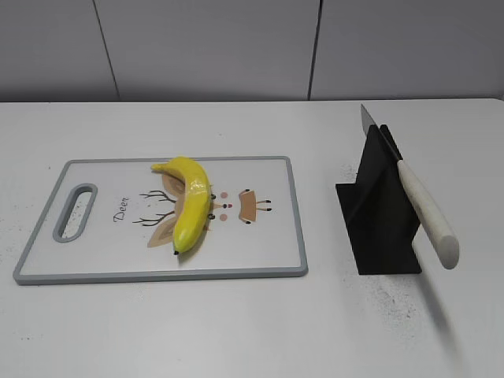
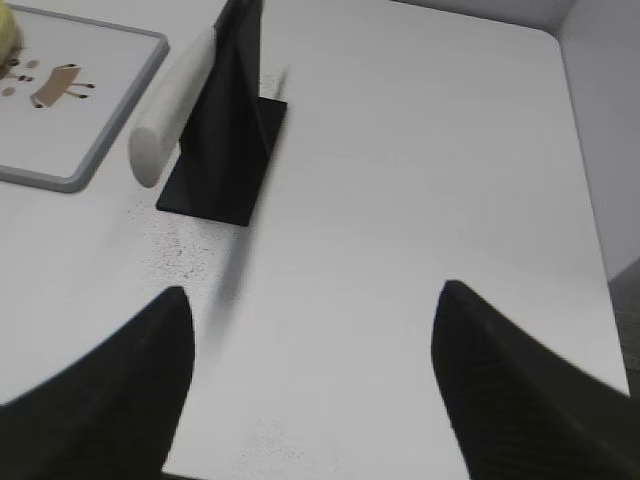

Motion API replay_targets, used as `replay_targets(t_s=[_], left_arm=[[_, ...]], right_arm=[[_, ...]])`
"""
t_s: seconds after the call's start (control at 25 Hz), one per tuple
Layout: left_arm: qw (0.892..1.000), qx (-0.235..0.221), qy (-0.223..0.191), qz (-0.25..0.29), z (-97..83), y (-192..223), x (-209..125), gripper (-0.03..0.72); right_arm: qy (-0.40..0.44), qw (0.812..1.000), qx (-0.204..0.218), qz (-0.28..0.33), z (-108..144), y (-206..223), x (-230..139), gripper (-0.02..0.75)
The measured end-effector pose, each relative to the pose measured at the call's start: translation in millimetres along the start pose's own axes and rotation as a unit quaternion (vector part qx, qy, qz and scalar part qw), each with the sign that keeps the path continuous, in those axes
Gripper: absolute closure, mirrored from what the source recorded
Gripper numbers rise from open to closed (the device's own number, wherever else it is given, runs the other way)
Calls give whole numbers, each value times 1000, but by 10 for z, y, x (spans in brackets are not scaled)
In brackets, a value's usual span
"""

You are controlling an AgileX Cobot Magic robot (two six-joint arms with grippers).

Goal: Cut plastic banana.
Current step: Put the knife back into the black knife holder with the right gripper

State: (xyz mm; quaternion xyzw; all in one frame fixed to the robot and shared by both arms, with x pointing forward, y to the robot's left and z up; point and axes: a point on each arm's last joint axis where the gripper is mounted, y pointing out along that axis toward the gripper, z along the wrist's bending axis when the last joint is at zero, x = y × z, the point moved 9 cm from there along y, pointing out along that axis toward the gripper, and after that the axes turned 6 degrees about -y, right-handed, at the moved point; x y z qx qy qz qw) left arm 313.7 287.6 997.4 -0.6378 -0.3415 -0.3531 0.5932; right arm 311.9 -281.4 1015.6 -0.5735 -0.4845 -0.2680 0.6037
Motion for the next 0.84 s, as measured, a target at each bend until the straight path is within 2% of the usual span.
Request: replay_targets(t_s=[0.24,0.84], left_arm=[[1000,0,0,0,0,0,0,210],[1000,0,0,0,0,0,0,210]], right_arm=[[19,999,-39,6,-65,-1,-10,177],[19,999,-40,6,-67,-1,-10,177]])
